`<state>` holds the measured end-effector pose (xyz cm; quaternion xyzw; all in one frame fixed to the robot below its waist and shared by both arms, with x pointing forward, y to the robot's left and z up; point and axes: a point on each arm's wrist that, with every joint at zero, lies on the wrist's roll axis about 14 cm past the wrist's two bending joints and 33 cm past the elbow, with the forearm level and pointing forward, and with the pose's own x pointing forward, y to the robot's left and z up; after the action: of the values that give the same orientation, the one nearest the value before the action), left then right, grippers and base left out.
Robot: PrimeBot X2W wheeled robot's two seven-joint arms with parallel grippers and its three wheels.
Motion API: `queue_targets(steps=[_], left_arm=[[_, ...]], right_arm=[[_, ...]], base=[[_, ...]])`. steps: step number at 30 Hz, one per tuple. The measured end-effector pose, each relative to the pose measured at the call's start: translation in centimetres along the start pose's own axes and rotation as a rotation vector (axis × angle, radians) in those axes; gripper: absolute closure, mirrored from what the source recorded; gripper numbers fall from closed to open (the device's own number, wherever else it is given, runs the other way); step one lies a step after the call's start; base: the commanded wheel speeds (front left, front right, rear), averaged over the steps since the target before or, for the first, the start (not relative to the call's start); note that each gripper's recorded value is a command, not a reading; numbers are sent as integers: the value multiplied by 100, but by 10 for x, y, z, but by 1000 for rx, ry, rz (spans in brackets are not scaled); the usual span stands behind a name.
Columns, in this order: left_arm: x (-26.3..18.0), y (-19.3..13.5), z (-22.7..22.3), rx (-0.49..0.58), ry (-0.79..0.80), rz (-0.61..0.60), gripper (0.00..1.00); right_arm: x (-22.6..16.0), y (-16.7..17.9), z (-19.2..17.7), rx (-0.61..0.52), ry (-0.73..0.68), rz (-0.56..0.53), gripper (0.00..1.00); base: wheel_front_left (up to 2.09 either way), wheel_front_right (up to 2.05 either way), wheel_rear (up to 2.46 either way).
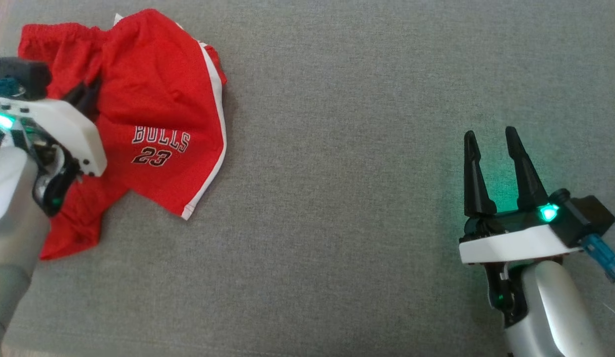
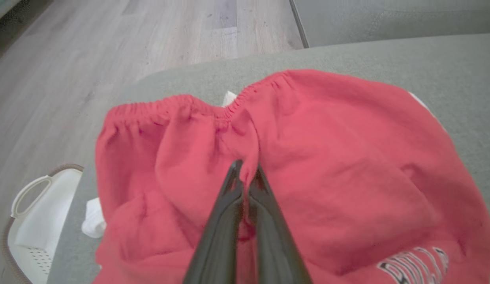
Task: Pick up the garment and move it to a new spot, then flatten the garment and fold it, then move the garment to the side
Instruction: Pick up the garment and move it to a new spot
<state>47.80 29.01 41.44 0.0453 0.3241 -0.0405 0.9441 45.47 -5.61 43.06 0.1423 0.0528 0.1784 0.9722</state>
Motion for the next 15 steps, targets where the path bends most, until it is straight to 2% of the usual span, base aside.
queue_targets(steps=[3,7,15], left_arm=[[-5,10,18,1,-77,21,100],[-19,25,66,17,-264,57,100],[-72,46,148,27,-594,111,100]], right_arm=[[0,1,4,-3,-9,3,0],[-1,6,11,-9,-24,13,0],[-6,18,27,-7,-57,36,0]], base=[[0,0,0],[0,0,0],[0,0,0]])
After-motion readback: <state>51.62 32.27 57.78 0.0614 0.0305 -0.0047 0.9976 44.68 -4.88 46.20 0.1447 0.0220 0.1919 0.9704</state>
